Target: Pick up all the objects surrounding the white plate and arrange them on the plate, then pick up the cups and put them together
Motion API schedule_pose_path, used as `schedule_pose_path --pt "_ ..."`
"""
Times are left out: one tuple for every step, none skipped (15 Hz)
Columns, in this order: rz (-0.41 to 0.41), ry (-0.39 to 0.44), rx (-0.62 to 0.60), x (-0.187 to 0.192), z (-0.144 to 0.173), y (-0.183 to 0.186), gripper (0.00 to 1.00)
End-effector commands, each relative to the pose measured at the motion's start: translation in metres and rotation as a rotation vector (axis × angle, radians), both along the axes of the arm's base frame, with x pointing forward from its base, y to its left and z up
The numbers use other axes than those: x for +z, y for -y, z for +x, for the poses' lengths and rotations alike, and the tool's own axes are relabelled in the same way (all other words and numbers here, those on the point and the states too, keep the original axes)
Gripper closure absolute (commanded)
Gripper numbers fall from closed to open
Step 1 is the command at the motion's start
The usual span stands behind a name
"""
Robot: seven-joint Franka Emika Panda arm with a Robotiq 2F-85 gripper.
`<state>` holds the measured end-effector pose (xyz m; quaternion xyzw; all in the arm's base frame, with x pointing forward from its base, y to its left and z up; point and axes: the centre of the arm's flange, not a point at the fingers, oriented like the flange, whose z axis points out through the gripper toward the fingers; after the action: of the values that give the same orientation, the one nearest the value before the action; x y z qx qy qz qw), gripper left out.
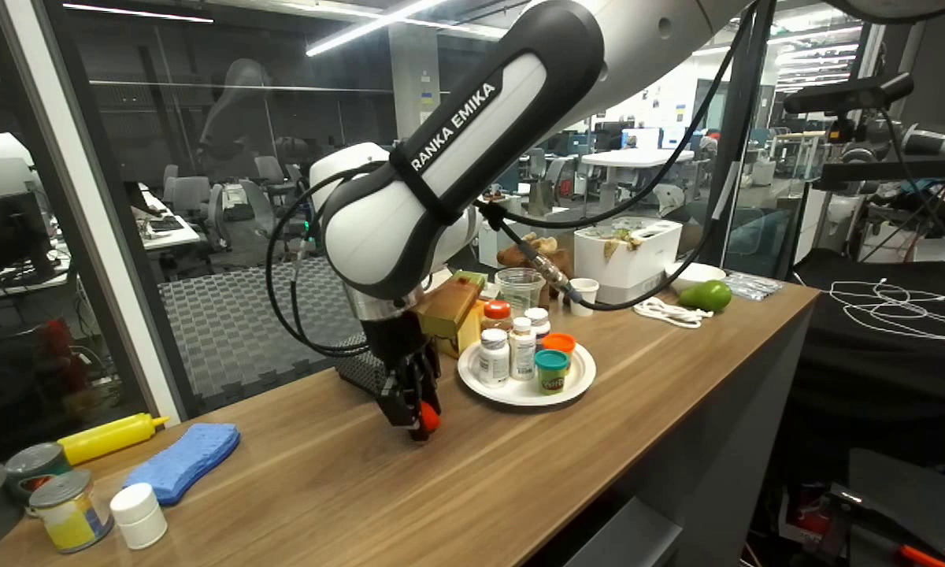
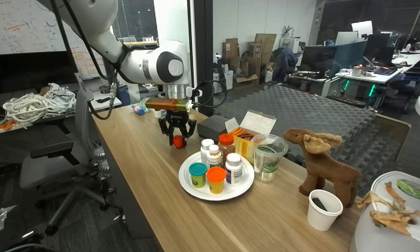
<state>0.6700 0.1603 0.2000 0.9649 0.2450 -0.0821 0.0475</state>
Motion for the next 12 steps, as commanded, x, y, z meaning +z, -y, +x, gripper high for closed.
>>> schedule_pose_path --pt "-0.02 0.022 -0.02 0.015 0.0 -0.009 0.77" --pt "-0.024 0.029 -0.029 0.017 -0.001 -0.011 0.77" --pt "-0.029 0.041 -0.044 0.021 -0.005 -0.014 0.77" --pt "-0.033 0.053 -0.064 0.025 -0.008 -0.016 0.77" --pt "-0.042 0.076 -0.102 0.031 -0.014 -0.018 0.77" --pt "-0.05 0.1 -0.151 0.037 -0.02 -0.018 0.77" --pt "-0.055 0.127 -0.217 0.043 -0.029 -0.017 0.77" --pt "-0.056 0.145 -0.266 0.048 -0.036 -0.015 0.77" --pt "-0.058 0.161 -0.32 0.051 -0.043 -0.012 0.77" --pt "-0.064 0.168 -0.377 0.051 -0.052 -0.008 0.77" --pt "-0.069 0.171 -0.434 0.049 -0.064 -0.003 0.77" --pt "-0.078 0.176 -0.49 0.048 -0.073 0.002 0.77"
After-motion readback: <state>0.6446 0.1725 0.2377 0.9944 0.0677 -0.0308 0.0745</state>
